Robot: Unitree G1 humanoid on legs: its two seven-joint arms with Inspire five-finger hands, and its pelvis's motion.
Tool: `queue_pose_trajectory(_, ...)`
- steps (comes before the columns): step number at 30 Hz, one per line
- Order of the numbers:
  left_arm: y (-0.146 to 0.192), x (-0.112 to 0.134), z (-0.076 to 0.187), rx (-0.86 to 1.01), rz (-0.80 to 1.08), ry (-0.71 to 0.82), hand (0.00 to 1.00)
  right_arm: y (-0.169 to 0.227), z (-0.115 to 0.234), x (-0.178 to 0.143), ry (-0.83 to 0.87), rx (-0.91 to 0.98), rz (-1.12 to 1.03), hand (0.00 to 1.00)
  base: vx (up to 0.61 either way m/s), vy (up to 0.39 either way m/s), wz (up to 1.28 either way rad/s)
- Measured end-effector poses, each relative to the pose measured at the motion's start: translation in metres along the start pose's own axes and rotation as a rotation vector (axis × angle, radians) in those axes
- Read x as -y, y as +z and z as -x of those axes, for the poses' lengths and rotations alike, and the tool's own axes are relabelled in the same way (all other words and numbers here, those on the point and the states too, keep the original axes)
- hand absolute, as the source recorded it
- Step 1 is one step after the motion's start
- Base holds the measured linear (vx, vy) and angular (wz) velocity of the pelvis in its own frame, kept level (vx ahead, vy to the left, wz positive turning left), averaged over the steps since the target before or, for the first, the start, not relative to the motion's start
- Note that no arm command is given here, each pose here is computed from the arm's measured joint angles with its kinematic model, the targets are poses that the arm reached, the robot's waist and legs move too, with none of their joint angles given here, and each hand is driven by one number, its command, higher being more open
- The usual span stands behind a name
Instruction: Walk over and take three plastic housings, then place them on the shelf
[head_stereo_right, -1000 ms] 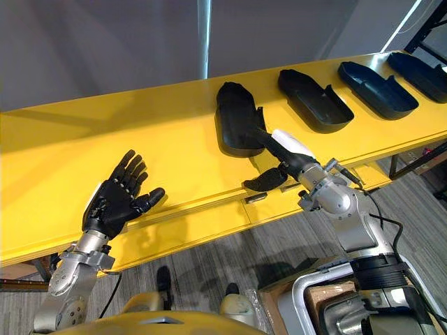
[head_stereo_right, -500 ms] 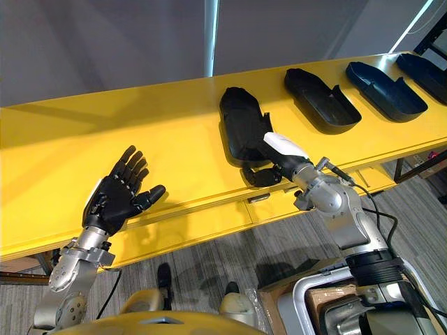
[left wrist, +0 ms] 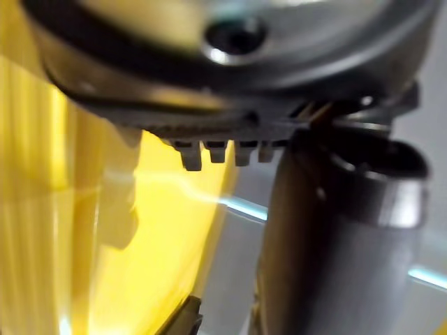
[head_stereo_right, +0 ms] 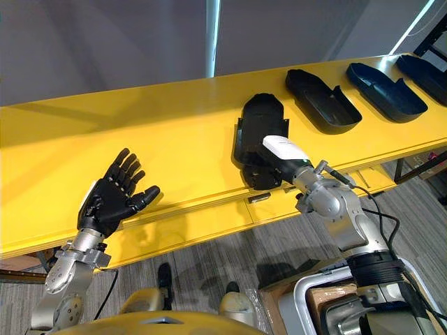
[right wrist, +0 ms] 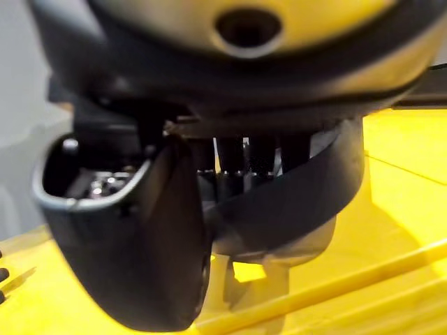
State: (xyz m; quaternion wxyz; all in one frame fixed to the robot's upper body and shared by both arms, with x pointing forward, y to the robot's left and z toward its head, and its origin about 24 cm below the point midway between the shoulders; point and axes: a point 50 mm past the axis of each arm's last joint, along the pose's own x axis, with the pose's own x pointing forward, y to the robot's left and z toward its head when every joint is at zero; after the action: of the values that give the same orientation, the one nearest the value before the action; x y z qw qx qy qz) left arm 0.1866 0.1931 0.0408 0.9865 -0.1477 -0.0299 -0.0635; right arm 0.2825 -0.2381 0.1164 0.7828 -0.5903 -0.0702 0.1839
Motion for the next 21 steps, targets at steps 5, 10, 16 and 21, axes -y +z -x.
queue_pose_trajectory(5, -0.001, 0.000, 0.000, -0.001, -0.001, -0.008, 1.00, -0.005, 0.004, 0.001, -0.035, 0.020, 0.106, 0.00, 0.00, 0.002, 0.03)
queue_pose_trajectory(10, -0.003, 0.000, 0.001, -0.002, -0.001, -0.018, 1.00, -0.012, 0.004, -0.001, -0.084, 0.052, 0.223, 0.00, 0.02, -0.003, 0.08)
queue_pose_trajectory(16, -0.005, 0.000, 0.001, 0.005, -0.006, -0.040, 1.00, -0.005, -0.013, 0.009, -0.146, 0.157, 0.285, 0.00, 0.02, -0.008, 0.14)
queue_pose_trajectory(21, -0.005, 0.000, -0.001, 0.011, -0.018, -0.075, 1.00, 0.000, -0.026, 0.014, -0.162, 0.209, 0.302, 0.00, 0.00, 0.001, 0.15)
